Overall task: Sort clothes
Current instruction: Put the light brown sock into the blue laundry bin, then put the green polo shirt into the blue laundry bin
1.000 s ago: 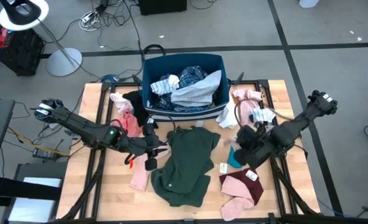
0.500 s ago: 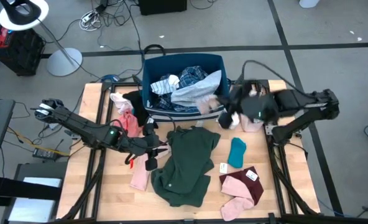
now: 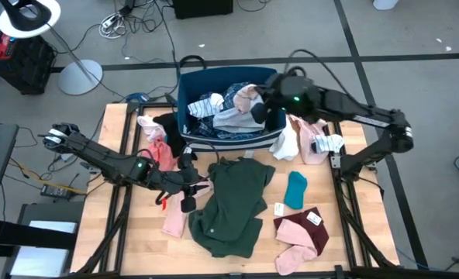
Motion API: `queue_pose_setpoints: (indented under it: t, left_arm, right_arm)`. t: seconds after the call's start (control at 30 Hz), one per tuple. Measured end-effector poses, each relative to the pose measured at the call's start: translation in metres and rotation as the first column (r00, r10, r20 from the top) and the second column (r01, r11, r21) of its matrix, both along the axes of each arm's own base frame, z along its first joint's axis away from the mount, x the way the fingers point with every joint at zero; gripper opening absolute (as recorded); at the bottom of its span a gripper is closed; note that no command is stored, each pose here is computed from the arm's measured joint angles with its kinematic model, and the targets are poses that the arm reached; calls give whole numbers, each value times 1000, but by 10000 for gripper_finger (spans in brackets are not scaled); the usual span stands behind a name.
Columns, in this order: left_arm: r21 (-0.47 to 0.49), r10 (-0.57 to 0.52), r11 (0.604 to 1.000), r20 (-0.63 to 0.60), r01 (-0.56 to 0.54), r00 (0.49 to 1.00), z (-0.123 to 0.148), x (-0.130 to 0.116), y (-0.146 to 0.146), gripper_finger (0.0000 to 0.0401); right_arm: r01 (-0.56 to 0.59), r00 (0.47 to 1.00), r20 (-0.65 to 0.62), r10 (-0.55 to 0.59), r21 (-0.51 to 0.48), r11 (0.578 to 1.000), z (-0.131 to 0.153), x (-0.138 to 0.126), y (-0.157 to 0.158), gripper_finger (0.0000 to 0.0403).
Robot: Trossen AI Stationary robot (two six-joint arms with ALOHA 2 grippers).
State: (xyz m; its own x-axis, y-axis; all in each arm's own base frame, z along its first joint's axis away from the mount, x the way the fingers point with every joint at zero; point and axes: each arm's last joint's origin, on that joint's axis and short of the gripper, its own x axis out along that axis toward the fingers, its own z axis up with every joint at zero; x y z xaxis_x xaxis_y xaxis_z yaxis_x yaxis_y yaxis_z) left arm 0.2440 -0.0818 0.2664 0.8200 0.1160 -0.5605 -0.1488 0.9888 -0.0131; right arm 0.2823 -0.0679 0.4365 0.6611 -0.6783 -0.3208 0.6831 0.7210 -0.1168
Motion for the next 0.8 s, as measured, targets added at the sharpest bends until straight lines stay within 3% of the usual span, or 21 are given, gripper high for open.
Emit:
queue_pose_setpoints:
  t: [0.2,0.33,0.57,0.8]
  left_arm:
    - [-4,4,1000,-4,-4,1000,0,0,0,94]
    - [-3,4,1000,-8,-4,1000,-1,-1,0,94]
    - [-50,30,998,-54,-33,998,-5,-3,1,94]
    - [-138,-2,990,-113,-14,994,-13,-3,-6,94]
  right_arm:
    - [-89,995,-29,96,186,978,-30,25,-25,72]
    - [-91,992,-67,111,250,964,-38,23,-34,128]
    - [-65,987,-127,103,276,959,-20,-21,-24,192]
    - [-120,979,-115,168,342,932,1,-74,16,207]
